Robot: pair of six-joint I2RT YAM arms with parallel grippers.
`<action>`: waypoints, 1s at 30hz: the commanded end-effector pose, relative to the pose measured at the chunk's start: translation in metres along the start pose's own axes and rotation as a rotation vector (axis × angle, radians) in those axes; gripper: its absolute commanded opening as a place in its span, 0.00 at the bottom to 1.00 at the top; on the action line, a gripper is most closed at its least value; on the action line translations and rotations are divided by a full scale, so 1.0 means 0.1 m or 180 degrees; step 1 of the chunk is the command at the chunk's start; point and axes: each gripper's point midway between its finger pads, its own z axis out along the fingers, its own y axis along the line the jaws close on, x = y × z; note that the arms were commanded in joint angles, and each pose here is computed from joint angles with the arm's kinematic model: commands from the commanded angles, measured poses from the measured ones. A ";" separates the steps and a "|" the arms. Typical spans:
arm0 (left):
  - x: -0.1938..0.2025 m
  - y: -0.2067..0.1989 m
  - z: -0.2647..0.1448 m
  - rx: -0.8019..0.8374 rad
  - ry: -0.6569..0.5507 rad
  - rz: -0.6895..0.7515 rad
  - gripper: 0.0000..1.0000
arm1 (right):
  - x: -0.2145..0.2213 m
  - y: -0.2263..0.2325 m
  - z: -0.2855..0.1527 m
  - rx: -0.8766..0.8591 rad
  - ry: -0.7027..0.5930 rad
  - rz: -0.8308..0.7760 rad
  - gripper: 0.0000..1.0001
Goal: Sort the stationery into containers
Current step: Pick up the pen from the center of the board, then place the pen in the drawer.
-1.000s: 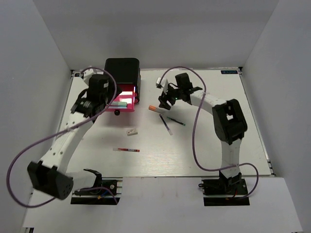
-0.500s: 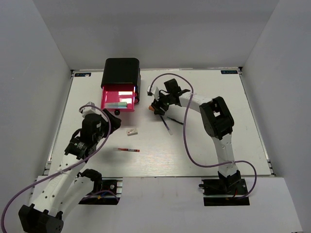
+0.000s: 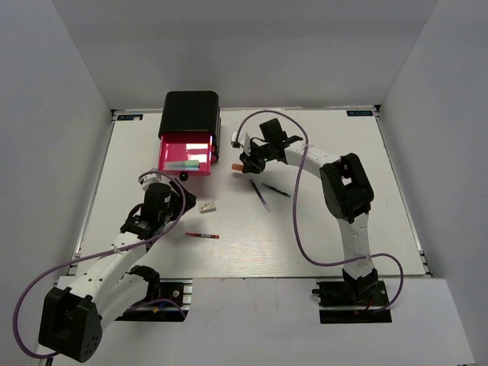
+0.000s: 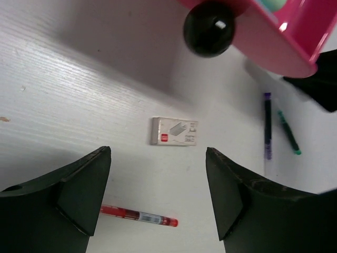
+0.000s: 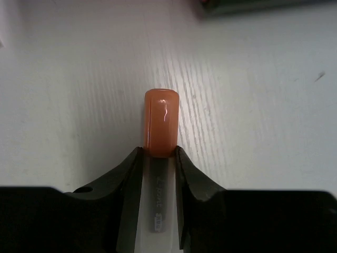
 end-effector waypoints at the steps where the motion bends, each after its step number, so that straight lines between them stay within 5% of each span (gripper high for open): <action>1: -0.04 -0.05 0.07 0.0210 -0.0180 0.0087 0.82 | -1.24 0.03 -0.71 0.0108 -0.0875 -0.0555 0.09; 11: -0.11 0.10 0.16 0.0210 -0.0592 0.0143 0.78 | -2.63 0.44 -1.12 -0.0061 -0.1953 -0.0956 0.09; 23: -0.21 0.09 0.27 0.0193 -0.0763 0.0205 0.78 | -3.21 0.49 -0.49 -0.0007 -0.2489 -0.1021 0.12; 26: -0.26 0.03 0.29 0.0228 -0.0806 0.0221 0.77 | -3.24 0.50 -0.38 0.0004 -0.2529 -0.1005 0.20; 28: -0.32 -0.01 0.30 0.0252 -0.0873 0.0201 0.75 | -3.22 0.45 -0.34 0.0087 -0.2541 -0.0936 0.48; 30: -0.33 -0.03 0.32 0.0269 -0.0891 0.0196 0.72 | -3.18 0.44 -0.31 0.0111 -0.2563 -0.0919 0.57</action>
